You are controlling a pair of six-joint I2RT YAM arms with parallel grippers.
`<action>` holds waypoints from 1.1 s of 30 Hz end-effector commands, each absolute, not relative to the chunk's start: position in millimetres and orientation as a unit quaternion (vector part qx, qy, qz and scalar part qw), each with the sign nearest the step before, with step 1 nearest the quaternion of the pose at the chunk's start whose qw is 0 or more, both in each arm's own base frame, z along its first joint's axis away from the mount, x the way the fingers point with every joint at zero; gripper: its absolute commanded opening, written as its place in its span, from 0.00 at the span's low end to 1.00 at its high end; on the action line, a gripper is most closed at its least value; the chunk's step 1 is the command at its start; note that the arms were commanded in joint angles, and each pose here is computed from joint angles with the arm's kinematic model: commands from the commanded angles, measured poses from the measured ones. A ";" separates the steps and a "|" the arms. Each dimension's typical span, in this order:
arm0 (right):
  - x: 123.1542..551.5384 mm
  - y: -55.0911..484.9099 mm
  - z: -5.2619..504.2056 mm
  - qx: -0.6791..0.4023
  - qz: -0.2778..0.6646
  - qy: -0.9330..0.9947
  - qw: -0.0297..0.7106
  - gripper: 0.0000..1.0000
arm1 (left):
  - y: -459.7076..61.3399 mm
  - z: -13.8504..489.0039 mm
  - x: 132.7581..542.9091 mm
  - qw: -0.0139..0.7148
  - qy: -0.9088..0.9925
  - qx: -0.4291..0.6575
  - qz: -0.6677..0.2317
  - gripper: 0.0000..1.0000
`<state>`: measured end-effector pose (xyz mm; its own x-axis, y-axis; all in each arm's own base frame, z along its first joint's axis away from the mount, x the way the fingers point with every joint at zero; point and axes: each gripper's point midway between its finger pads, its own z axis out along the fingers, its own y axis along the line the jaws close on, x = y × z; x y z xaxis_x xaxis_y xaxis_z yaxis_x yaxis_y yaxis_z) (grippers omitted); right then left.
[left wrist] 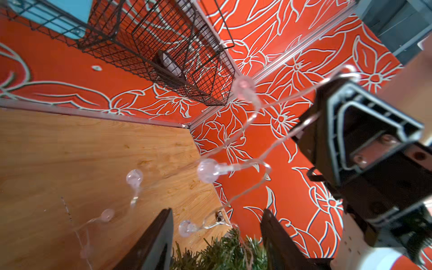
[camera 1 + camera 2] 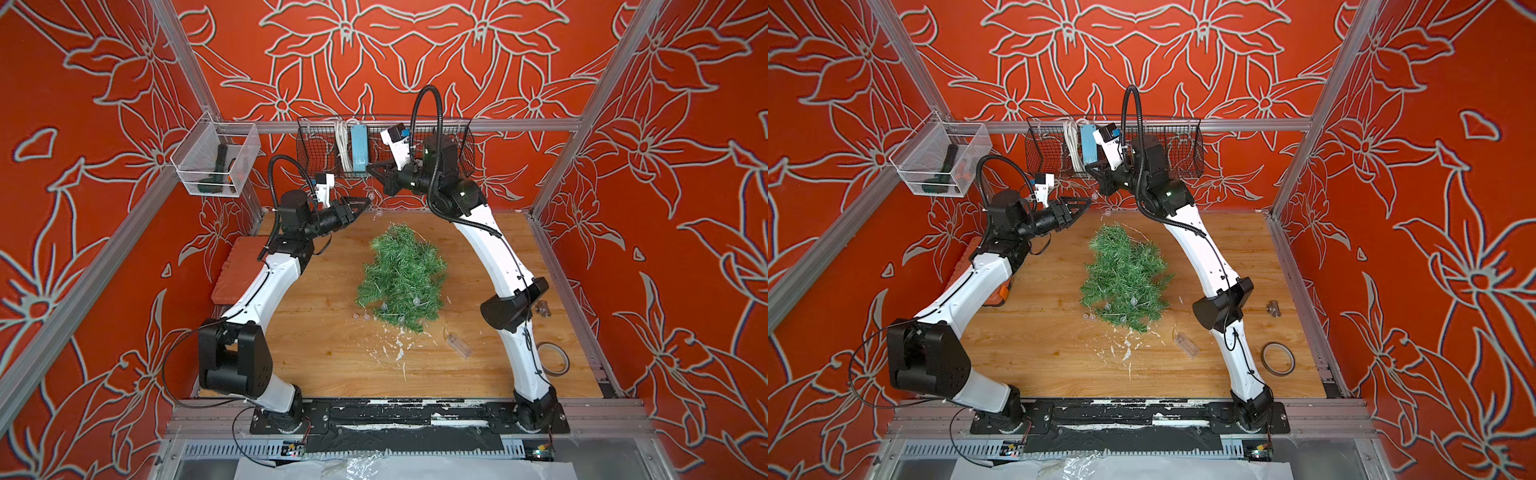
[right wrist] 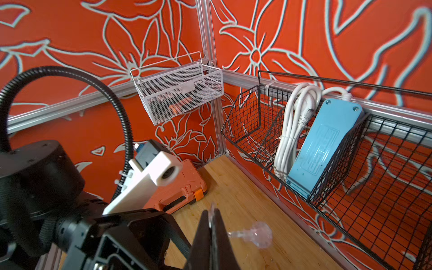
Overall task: Remove string lights from the small christmas tree
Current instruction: Remove the light string from the Christmas tree.
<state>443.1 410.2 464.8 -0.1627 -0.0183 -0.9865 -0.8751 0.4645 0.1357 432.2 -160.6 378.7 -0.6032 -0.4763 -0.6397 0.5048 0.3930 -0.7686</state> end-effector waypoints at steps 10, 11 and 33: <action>432.7 420.1 468.4 -0.352 0.428 0.638 0.534 0.00 | -205.2 400.1 418.0 0.466 0.675 0.098 -0.564 0.73; 430.9 420.6 468.1 -0.354 0.432 0.638 0.530 0.00 | -206.2 400.6 421.4 0.466 0.674 0.095 -0.564 0.73; 406.8 425.9 465.3 -0.380 0.447 0.632 0.507 0.00 | -184.8 398.2 456.4 0.515 0.698 0.028 -0.497 0.22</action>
